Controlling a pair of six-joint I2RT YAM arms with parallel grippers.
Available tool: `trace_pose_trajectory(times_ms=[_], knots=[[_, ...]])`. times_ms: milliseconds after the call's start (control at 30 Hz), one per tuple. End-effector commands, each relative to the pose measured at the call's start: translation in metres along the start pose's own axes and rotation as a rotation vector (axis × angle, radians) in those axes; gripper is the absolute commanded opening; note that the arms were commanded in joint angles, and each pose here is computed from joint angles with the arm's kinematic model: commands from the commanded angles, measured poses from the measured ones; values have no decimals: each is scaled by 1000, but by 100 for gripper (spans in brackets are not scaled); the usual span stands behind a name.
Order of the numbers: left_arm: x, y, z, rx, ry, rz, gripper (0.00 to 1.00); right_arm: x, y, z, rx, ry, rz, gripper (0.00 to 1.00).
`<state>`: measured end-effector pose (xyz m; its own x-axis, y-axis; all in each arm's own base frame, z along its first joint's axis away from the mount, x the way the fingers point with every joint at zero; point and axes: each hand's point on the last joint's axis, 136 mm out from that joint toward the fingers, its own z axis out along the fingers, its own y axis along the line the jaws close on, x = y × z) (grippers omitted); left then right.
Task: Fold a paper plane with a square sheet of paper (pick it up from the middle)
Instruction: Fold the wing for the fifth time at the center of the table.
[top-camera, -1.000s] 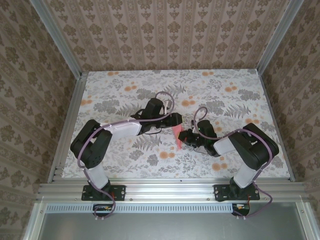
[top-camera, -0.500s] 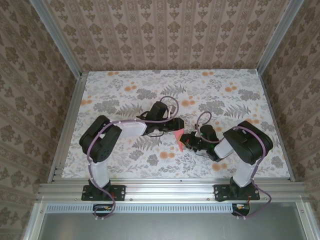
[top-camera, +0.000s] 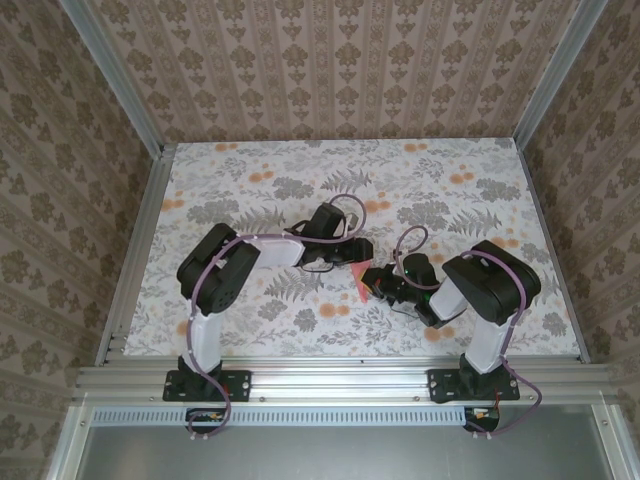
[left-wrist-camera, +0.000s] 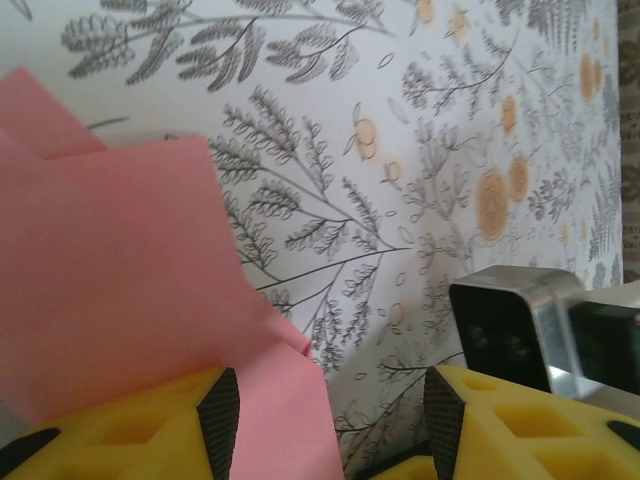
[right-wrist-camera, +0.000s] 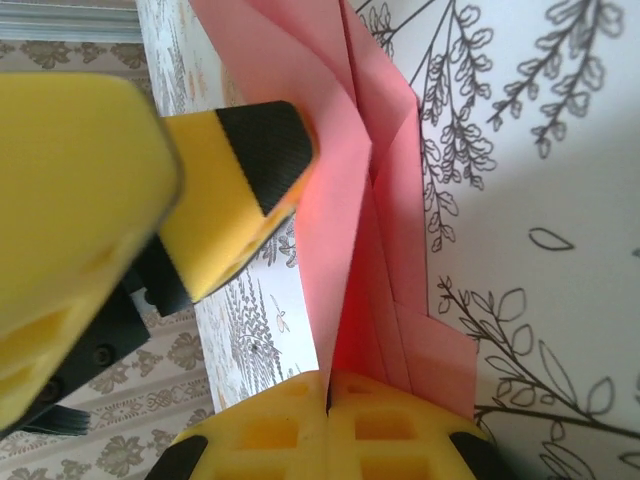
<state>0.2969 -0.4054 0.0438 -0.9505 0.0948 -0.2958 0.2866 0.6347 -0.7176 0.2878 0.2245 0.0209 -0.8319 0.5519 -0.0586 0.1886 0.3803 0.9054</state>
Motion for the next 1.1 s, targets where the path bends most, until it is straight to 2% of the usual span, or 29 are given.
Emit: trace_pose_trajectory(times_ms=[0, 100, 233, 267, 333, 433, 567, 633, 800, 967, 1067], knots=[[7, 7, 6, -23, 39, 8, 55, 1, -39, -8, 147, -28, 46, 4], [10, 10, 10, -33, 58, 5, 54, 2, -40, -8, 148, -23, 49, 6], [15, 17, 12, -57, 79, -12, 54, 2, -38, -12, 161, -21, 36, 19], [17, 20, 13, -72, 87, -19, 54, 2, -36, -15, 170, -22, 26, 19], [20, 24, 12, -87, 95, -23, 54, 2, -36, -20, 205, -23, 5, 21], [23, 26, 13, -97, 108, -29, 53, 3, -43, -33, 293, -28, -30, 34], [23, 25, 13, -90, 109, -27, 53, 2, -38, -46, 366, -17, -94, 36], [20, 22, 12, -82, 106, -22, 53, 0, -25, -50, 356, -14, -143, 34], [18, 18, 13, -77, 109, -13, 53, 0, 18, -50, 273, 28, -257, 8], [18, 17, 13, -75, 112, -14, 53, 10, 46, -30, 169, 110, -272, 2], [19, 18, 13, -78, 115, -17, 53, 9, 41, -17, 184, 131, -247, 1]])
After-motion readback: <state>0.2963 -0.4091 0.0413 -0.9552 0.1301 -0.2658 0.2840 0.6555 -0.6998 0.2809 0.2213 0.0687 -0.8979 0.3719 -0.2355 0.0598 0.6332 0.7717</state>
